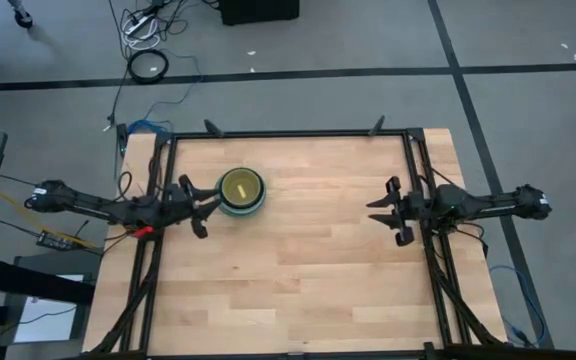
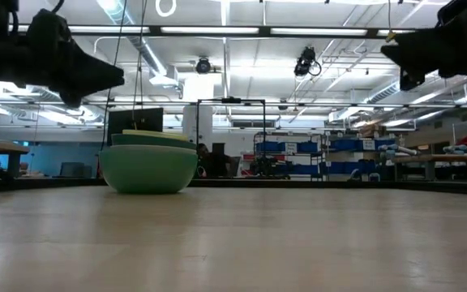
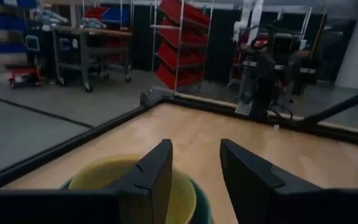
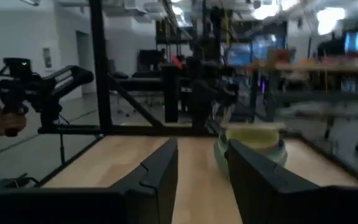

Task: Nest bowls inside each other
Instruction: Return to Home Position

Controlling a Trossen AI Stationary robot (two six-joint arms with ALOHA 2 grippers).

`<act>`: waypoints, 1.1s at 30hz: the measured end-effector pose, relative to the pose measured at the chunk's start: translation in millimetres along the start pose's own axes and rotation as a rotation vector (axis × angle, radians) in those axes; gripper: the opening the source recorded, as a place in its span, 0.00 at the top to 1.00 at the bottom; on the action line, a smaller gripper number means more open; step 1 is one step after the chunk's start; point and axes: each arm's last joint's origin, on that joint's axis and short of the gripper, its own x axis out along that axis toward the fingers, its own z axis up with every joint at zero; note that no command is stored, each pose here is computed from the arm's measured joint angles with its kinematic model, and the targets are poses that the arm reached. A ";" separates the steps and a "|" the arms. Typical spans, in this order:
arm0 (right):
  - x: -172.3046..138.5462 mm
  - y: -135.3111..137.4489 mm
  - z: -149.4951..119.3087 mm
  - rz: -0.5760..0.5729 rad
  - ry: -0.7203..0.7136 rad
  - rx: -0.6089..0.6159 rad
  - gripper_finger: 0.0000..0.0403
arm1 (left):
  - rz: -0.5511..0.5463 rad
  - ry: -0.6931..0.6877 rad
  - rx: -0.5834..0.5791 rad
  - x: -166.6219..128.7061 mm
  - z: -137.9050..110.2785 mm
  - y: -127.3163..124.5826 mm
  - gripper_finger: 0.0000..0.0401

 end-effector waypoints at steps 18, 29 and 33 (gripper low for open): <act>0.1 -0.3 -20.2 -0.011 0.209 0.002 0.68 | 0.034 0.153 0.127 -1.3 -17.1 3.4 0.64; 0.1 -0.3 -20.2 -0.010 0.208 0.003 0.68 | 0.030 0.154 0.127 -1.3 -17.1 3.3 0.64; 0.1 -0.3 -20.2 -0.010 0.208 0.003 0.68 | 0.031 0.154 0.126 -1.3 -17.1 3.3 0.64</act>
